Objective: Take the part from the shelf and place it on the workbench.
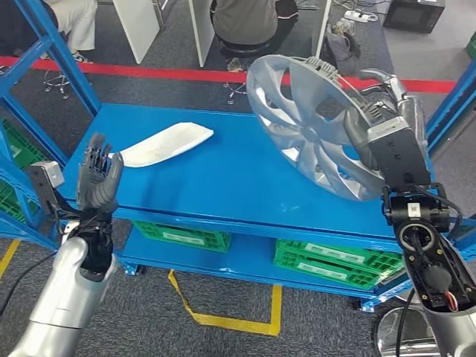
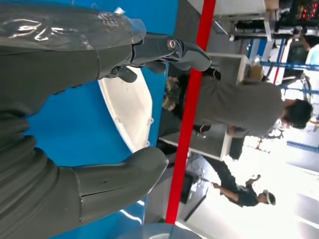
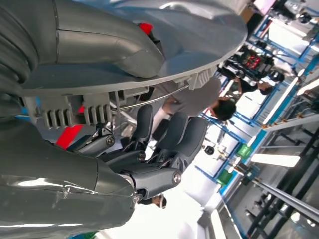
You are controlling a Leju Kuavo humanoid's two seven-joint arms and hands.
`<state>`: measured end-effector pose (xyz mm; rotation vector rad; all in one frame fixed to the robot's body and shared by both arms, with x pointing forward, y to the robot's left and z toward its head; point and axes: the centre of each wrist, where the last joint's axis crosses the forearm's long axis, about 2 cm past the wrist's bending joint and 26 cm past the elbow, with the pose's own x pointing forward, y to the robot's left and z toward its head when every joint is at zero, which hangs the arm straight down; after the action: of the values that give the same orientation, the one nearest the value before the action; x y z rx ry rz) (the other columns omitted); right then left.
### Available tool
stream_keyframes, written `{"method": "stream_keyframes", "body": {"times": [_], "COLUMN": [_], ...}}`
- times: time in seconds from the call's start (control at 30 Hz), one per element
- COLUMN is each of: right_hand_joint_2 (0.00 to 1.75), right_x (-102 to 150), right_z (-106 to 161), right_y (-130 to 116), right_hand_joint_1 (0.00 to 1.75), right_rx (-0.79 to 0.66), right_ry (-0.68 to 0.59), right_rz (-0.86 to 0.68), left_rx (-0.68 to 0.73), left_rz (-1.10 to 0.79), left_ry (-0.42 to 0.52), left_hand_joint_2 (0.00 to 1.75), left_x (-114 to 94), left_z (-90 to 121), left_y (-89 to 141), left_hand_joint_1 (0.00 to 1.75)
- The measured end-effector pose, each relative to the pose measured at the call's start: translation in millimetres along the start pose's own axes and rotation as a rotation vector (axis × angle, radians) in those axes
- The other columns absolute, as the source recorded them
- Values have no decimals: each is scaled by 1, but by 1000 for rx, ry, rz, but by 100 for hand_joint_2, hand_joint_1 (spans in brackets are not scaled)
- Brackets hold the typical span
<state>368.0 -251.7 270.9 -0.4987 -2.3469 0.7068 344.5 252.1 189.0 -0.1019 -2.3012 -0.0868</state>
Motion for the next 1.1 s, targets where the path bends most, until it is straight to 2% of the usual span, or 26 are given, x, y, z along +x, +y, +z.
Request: {"method": "stream_keyframes", "body": {"times": [0.47, 1.1], "right_hand_joint_2": [175, 175], "right_x": [5, 18], "right_z": [-6, -5], "right_y": [-3, 5], "right_hand_joint_1": [175, 175], "right_rx": [-15, 15], "right_ry": [-28, -54], "right_rz": [-6, -62], "left_rx": [0, 20], "left_rz": [-1, -6], "left_ry": [-5, -25], "left_hand_joint_2": [175, 175], "left_x": [1, 3], "left_z": [-1, -1], "left_y": [1, 2], "left_hand_joint_1": [0, 0]}}
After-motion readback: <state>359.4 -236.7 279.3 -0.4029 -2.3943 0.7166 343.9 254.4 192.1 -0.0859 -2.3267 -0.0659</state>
